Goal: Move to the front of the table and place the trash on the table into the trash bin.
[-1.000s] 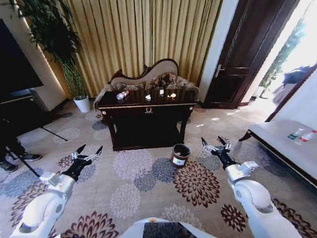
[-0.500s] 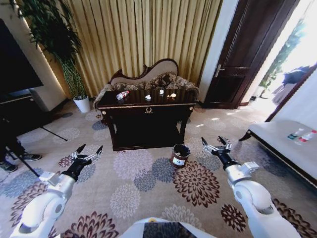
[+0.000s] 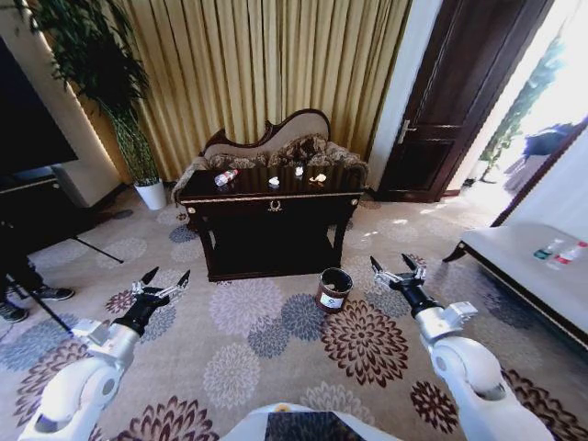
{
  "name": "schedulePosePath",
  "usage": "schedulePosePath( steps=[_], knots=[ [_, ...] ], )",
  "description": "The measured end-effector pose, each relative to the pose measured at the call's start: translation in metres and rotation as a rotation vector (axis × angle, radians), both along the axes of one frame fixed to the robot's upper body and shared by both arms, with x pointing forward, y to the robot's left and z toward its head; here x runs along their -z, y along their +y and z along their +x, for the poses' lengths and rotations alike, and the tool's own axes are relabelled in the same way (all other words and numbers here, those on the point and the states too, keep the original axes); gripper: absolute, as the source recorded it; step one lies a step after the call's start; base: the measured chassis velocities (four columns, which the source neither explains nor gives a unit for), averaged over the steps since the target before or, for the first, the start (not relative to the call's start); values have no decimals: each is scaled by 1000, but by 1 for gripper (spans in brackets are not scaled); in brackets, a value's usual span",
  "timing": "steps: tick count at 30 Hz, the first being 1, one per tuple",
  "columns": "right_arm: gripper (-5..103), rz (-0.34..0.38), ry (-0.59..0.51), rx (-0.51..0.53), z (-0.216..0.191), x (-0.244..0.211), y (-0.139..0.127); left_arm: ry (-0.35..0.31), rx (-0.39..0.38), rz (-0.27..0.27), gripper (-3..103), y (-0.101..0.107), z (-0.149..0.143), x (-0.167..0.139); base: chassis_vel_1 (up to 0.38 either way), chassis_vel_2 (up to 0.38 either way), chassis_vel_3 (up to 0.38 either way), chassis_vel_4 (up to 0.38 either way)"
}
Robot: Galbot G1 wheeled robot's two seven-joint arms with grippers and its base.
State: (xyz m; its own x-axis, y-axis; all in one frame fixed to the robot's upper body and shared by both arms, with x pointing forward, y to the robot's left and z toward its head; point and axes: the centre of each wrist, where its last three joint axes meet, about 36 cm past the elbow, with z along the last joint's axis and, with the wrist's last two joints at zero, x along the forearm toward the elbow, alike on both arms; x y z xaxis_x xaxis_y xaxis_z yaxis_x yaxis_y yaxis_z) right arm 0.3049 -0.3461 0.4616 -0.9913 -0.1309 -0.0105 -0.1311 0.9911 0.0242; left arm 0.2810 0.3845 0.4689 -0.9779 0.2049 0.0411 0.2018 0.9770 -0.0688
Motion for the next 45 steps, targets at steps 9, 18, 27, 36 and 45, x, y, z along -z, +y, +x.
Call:
schedulePosePath(
  steps=[9, 18, 27, 36, 45],
  knots=[
    [100, -4, 2, -8, 0, 0, 0, -5, 2, 3, 100, 3, 1, 2, -87, 100, 102, -102],
    [100, -4, 10, -26, 0, 2, 0, -7, 3, -1, 100, 4, 1, 3, -111, 106, 108, -103],
    [100, -3, 14, -37, -2, 3, 1, -11, 6, -3, 100, 5, 0, 4, -112, 121, 120, -115],
    [100, -10, 14, -39, -3, 2, 2, -18, 12, -4, 100, 5, 0, 5, -135, 127, 122, -130],
    [100, -23, 16, -41, -6, 2, 3, -24, 15, -3, 100, 6, -1, 6, -131, 134, 125, -129]
  ],
)
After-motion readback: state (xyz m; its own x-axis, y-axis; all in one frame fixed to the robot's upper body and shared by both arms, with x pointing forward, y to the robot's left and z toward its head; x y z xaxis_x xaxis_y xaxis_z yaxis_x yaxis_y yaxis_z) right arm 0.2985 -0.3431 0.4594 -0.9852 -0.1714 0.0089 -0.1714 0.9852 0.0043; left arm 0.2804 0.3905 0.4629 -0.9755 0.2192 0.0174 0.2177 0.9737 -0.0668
